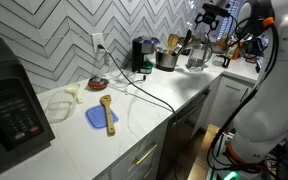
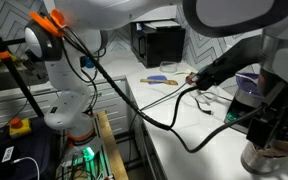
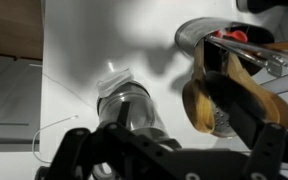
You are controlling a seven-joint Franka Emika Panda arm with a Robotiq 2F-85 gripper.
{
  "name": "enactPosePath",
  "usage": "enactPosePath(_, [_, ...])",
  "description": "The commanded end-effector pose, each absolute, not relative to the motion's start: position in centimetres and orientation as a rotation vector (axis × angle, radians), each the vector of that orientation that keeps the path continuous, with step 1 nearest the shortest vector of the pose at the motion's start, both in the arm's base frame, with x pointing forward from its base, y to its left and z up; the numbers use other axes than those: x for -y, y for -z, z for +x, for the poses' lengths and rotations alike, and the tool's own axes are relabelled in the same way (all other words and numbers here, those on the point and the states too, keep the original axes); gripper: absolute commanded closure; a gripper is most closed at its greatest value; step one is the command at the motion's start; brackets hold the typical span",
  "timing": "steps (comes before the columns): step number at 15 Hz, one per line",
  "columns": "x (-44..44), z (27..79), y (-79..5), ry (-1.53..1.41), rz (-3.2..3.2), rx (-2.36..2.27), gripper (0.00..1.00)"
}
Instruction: Remove the wooden ladle from the holder and put it on the counter.
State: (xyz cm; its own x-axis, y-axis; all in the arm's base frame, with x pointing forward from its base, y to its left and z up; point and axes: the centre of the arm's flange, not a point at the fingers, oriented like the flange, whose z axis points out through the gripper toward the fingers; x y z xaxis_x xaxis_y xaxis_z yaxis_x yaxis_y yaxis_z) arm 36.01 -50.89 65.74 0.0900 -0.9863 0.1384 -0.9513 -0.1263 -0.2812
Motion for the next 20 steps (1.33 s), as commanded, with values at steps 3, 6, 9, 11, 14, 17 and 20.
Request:
enactPosePath(3, [55.2, 37.8, -66.2, 0.490, -2.051, -2.197, 0.00])
enactPosePath(6, [55.0, 39.7, -66.2, 0.508, -2.032, -2.164, 0.02])
enactPosePath(9, [54.6, 41.2, -65.7, 0.508, -2.083, -2.161, 0.06])
enactPosePath(11, [55.0, 40.9, -65.2, 0.483, -2.130, -2.163, 0.02])
enactPosePath(14, [54.0, 40.8, -64.6, 0.482, -2.137, -2.143, 0.01])
enactPosePath(17, [54.4, 40.2, -64.5, 0.470, -2.160, -2.129, 0.01])
enactPosePath(20, [54.5, 40.8, -64.0, 0.436, -2.170, -2.155, 0.00])
